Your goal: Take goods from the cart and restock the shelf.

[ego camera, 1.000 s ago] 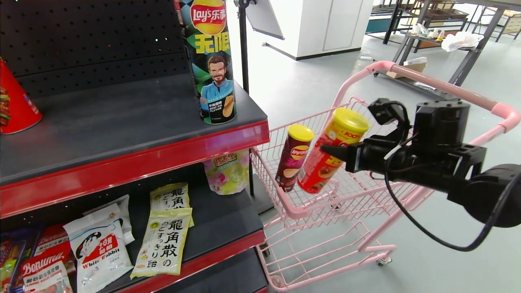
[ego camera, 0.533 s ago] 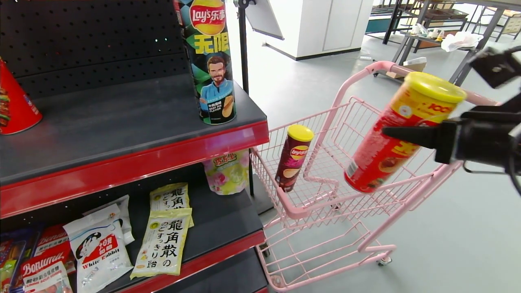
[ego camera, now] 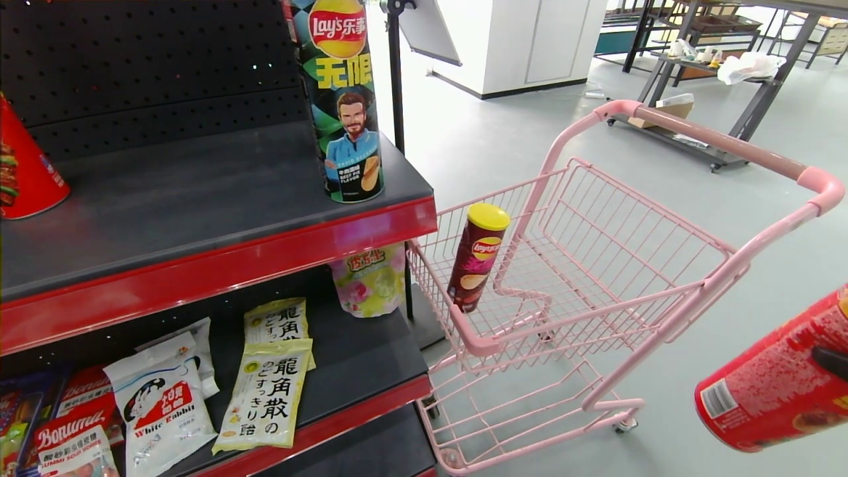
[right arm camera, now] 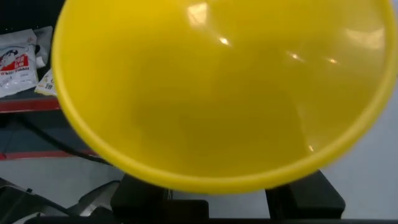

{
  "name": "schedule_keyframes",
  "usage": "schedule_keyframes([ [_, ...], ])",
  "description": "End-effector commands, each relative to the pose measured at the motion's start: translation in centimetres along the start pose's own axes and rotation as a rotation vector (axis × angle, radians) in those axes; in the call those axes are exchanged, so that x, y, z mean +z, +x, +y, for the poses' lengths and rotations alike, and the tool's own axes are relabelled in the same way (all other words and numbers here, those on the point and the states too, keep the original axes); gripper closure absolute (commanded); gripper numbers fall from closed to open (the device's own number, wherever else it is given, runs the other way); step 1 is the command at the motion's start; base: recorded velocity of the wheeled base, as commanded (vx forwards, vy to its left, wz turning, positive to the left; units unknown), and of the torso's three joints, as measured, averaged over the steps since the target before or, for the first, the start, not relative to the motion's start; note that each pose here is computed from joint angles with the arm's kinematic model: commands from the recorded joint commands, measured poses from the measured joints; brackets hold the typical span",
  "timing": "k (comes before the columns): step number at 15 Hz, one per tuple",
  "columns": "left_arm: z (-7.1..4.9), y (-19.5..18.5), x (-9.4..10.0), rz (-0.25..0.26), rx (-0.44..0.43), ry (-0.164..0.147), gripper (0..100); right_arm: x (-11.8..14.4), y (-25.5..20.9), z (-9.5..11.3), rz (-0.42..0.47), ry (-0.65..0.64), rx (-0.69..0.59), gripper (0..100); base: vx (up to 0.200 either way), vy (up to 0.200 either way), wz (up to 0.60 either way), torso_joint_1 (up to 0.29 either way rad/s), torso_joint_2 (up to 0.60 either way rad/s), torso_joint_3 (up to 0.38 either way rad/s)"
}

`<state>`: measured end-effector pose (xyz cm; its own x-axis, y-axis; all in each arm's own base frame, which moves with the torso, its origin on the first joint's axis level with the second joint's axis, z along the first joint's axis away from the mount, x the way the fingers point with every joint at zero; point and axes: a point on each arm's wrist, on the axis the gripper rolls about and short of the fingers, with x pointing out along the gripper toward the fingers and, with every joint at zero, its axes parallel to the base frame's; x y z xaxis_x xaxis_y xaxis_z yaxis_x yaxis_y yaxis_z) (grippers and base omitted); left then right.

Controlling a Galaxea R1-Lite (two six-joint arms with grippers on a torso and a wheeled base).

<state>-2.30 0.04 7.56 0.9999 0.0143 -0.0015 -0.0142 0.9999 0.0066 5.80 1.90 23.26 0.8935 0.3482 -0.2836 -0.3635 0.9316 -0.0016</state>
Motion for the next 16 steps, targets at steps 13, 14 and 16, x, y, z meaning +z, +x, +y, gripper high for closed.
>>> schedule_keyframes([
  [13,0.00,0.00,-0.01,0.002,0.000,0.000,0,-0.30,-0.71,-0.02,-0.021,-0.020,-0.015,100,0.000,0.000,0.00,0.122,-0.35,-0.223],
  [14,0.00,0.00,-0.01,0.002,0.000,0.001,0,-0.29,-0.49,-0.04,-0.012,-0.021,-0.015,100,0.000,0.000,0.00,0.222,-0.57,-0.344],
  [16,0.00,0.00,-0.01,0.002,0.000,0.000,0,-0.10,-0.16,-0.09,-0.003,-0.020,-0.016,100,0.000,0.000,0.00,0.234,-0.59,-0.356],
])
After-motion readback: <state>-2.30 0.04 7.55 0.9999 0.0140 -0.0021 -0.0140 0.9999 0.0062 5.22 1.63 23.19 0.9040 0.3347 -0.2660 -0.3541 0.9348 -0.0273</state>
